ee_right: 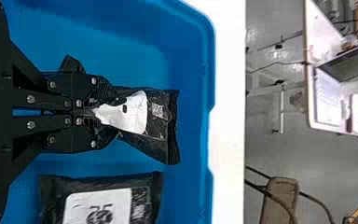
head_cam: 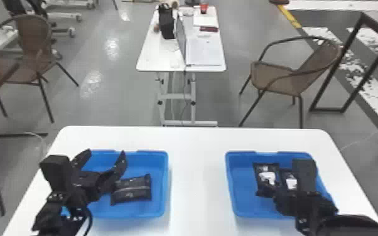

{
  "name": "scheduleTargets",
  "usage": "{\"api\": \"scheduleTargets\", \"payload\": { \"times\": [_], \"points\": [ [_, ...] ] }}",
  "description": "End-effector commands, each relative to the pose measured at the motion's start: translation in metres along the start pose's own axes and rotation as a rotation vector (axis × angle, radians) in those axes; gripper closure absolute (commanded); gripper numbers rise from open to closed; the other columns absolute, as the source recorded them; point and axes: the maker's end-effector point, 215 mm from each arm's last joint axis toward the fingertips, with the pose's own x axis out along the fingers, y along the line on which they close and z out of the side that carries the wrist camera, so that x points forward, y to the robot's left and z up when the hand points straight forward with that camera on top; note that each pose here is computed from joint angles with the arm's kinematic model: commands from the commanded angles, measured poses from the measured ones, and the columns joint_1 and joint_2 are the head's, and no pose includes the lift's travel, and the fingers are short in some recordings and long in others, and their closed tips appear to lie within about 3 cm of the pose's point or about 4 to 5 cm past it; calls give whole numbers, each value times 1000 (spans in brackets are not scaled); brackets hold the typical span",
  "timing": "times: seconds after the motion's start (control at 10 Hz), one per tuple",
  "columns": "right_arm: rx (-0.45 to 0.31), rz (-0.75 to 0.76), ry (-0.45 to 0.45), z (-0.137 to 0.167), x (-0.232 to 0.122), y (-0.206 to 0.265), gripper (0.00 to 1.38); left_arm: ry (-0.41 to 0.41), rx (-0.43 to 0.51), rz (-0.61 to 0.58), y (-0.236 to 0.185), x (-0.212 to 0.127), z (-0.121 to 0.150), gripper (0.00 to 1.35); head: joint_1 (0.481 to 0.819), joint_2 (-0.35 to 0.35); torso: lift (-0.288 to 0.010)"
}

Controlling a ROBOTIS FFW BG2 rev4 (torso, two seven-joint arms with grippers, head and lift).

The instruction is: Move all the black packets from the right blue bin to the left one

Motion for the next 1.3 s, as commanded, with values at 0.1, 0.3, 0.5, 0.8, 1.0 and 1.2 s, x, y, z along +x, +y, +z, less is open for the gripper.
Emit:
{"api": "scheduleTargets", "payload": {
  "times": [0.1, 0.3, 0.5, 0.8, 1.0, 1.2],
  "points": [
    [-23, 126, -138, 66, -14, 26, 1173, 11, -6, -1, -1, 0, -3, 99, 695, 3, 0],
    [-115, 440, -239, 123, -14, 91, 1171, 12, -5, -11, -6, 3, 0, 99, 695, 32, 0],
    [-153, 611, -276, 145, -15, 148, 1171, -8, 0, -24, -14, 6, 12, 99, 695, 93, 0],
    [-205, 790, -298, 166, -24, 214, 1173, -56, -77, -57, -29, 11, 34, 99, 695, 159, 0],
    [-251, 902, -283, 169, -32, 254, 1173, -63, -200, -99, -45, 16, 38, 99, 695, 183, 0],
    [-257, 998, -264, 167, -39, 280, 1173, -44, -328, -154, -57, 20, 35, 99, 695, 211, 0]
  ]
}}
